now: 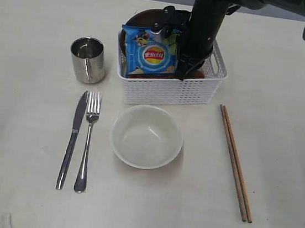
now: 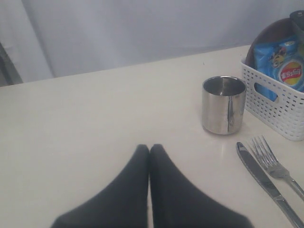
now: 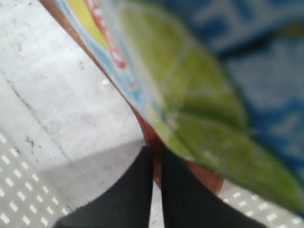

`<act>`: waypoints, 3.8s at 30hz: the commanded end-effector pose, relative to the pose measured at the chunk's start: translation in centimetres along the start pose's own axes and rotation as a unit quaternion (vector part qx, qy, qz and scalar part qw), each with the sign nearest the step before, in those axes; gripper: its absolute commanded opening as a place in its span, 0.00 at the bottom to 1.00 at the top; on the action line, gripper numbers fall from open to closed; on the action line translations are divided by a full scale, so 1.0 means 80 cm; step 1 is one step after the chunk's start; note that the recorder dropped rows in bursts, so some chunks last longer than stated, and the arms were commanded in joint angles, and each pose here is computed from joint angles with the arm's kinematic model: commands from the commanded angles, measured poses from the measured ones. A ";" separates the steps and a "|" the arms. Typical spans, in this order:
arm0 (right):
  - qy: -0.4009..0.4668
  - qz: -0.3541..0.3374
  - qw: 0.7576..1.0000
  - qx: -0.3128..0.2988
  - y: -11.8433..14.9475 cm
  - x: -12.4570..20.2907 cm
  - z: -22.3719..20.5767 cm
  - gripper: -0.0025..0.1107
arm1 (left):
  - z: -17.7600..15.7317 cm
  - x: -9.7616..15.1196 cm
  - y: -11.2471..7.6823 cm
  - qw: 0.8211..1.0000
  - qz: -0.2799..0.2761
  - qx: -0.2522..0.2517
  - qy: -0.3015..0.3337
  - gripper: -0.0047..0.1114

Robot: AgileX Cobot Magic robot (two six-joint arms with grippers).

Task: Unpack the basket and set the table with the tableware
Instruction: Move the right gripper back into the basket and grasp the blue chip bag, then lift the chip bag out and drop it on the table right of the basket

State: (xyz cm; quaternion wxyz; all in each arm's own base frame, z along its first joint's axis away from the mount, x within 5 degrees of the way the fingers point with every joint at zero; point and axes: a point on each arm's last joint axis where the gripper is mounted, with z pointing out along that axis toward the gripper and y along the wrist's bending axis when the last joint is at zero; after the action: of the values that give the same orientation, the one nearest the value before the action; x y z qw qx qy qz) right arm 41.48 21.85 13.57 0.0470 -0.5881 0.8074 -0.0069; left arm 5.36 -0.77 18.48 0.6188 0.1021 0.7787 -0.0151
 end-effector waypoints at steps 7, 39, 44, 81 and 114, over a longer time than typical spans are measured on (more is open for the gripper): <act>-0.008 0.001 1.000 0.026 -0.006 0.001 -0.004 0.02 | 0.000 0.001 0.000 1.000 -0.005 0.000 -0.001 0.04; -0.025 0.015 1.000 0.004 0.010 -0.009 -0.024 0.42 | 0.000 0.001 0.000 1.000 -0.005 0.000 -0.001 0.04; -0.022 0.011 1.000 0.000 0.004 -0.002 -0.024 0.44 | 0.000 0.001 0.000 1.000 -0.005 0.000 -0.001 0.04; -0.192 0.150 0.964 -0.107 -0.034 0.017 -0.029 0.02 | 0.000 0.001 0.000 1.000 -0.005 0.000 -0.001 0.04; -0.076 0.493 0.866 -0.006 -0.073 0.280 -0.087 0.02 | 0.000 0.001 0.000 1.000 -0.005 0.000 -0.001 0.04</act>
State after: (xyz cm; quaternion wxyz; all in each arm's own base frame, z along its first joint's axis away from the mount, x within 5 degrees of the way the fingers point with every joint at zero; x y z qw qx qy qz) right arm 39.71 -1.44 21.00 0.1255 -0.1230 0.9828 0.0560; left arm 5.36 -0.77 18.48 0.6188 0.1021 0.7787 -0.0151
